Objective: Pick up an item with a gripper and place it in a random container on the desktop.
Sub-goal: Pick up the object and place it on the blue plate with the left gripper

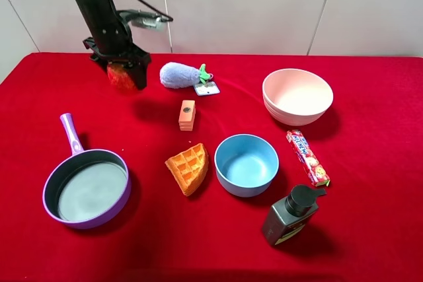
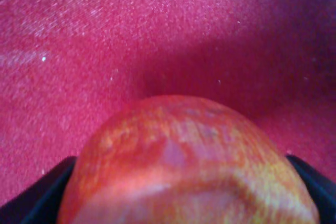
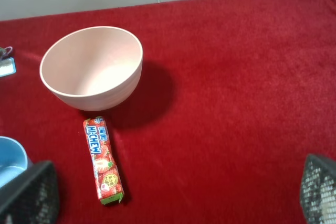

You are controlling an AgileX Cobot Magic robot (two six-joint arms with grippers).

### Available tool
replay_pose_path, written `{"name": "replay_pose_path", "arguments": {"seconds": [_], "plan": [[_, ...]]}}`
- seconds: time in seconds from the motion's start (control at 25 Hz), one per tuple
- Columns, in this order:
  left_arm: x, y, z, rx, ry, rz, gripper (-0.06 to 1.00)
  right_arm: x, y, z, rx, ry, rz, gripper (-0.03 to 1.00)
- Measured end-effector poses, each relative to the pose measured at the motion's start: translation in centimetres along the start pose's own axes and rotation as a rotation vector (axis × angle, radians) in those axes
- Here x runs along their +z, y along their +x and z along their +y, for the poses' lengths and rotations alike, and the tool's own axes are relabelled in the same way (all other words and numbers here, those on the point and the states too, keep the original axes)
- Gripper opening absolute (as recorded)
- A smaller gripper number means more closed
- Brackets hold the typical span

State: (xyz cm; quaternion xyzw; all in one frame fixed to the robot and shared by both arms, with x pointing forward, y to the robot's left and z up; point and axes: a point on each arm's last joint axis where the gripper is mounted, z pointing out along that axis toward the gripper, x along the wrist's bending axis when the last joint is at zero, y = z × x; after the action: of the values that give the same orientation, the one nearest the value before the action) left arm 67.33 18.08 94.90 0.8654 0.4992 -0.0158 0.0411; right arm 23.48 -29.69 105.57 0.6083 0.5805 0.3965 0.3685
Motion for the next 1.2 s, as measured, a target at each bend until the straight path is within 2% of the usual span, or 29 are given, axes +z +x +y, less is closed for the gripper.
{"name": "replay_pose_path", "arguments": {"seconds": [0.2,0.28,0.48,0.6,0.64,0.84,1.08,1.2], "plan": [[-2.1,-0.2,0.5,-0.036,0.008,-0.007,0.71,0.0,0.0,0.0,0.0,0.0,0.0,0.69],[-2.9,-0.6,1.1,-0.023,-0.025,0.002,0.71,0.0,0.0,0.0,0.0,0.0,0.0,0.69],[-3.8,-3.3,2.2,0.041,-0.064,0.008,0.71,0.0,0.0,0.0,0.0,0.0,0.0,0.69],[-3.7,-6.1,2.7,0.102,-0.065,0.003,0.71,0.0,0.0,0.0,0.0,0.0,0.0,0.69],[-3.6,-8.6,2.9,0.155,-0.061,-0.002,0.71,0.0,0.0,0.0,0.0,0.0,0.0,0.69],[-3.1,-14.9,2.9,0.291,-0.053,-0.015,0.71,0.0,0.0,0.0,0.0,0.0,0.0,0.69],[-2.7,-21.1,2.0,0.409,-0.043,-0.031,0.71,0.0,0.0,0.0,0.0,0.0,0.0,0.69],[-2.6,-23.5,1.5,0.45,-0.04,-0.036,0.71,0.0,0.0,0.0,0.0,0.0,0.0,0.69]]}}
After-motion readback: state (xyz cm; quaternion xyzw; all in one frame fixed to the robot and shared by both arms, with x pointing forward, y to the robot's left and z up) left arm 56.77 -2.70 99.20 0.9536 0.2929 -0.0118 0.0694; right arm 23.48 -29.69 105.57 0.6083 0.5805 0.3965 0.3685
